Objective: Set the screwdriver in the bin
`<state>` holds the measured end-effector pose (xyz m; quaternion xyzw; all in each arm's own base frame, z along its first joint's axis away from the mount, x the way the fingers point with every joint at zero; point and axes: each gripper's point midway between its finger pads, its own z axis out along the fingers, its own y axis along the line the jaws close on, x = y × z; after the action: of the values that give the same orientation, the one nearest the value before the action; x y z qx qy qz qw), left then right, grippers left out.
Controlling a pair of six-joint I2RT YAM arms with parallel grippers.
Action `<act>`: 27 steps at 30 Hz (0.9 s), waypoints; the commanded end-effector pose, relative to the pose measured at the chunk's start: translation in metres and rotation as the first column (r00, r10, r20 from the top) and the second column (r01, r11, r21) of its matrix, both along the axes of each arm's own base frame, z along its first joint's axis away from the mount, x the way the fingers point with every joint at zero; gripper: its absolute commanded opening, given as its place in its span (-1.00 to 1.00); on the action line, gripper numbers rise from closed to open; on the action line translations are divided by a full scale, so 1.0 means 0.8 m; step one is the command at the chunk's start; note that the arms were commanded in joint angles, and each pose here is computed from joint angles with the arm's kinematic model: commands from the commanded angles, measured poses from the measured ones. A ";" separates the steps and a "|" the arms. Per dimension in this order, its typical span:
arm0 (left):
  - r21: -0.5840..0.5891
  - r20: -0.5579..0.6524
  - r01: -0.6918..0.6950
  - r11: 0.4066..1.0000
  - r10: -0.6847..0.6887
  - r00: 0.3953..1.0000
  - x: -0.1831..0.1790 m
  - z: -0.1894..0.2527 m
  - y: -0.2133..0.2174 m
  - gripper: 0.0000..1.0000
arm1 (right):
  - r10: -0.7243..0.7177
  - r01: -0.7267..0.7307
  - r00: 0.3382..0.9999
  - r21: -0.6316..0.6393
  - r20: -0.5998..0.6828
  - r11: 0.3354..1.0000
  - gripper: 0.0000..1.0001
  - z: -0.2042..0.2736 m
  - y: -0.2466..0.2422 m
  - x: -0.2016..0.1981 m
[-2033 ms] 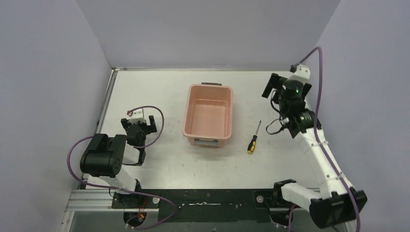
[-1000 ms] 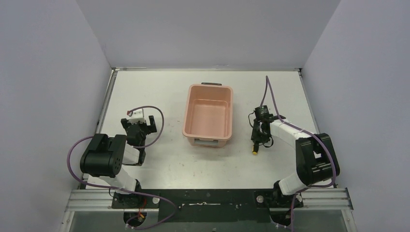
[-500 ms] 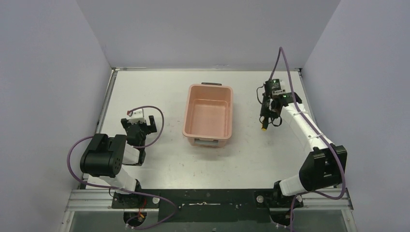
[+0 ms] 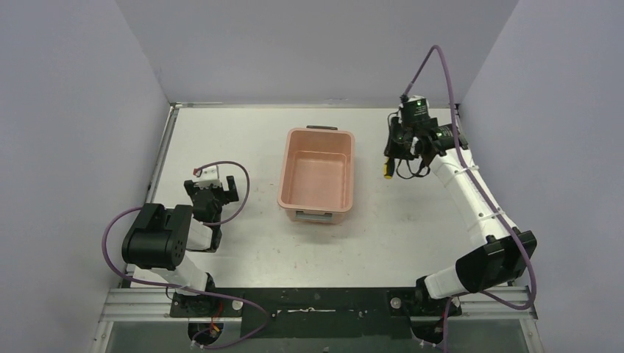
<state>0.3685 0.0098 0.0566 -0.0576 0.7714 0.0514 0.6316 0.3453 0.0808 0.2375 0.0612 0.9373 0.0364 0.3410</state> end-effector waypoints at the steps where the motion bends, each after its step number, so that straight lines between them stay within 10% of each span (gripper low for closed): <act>1: 0.001 0.057 -0.004 1.000 0.004 0.998 0.012 0.021 0.000 0.94 | 0.155 -0.191 0.971 0.204 0.180 0.960 -1.00 0.056 0.124 0.016; 11: 0.000 0.059 -0.005 1.000 0.005 0.998 0.012 0.021 0.000 0.94 | 0.342 -0.385 0.918 0.241 0.202 0.891 -1.00 0.025 0.277 0.023; 27: 0.001 0.057 -0.003 1.000 0.003 0.998 0.012 0.021 0.000 0.94 | 0.381 -0.386 0.909 0.007 -0.169 0.923 -1.00 -0.208 0.271 0.020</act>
<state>0.3685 0.0098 0.0565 -0.0575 0.7716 0.0514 0.6314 0.3477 0.3011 0.0827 -0.1194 0.9602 0.1131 0.2258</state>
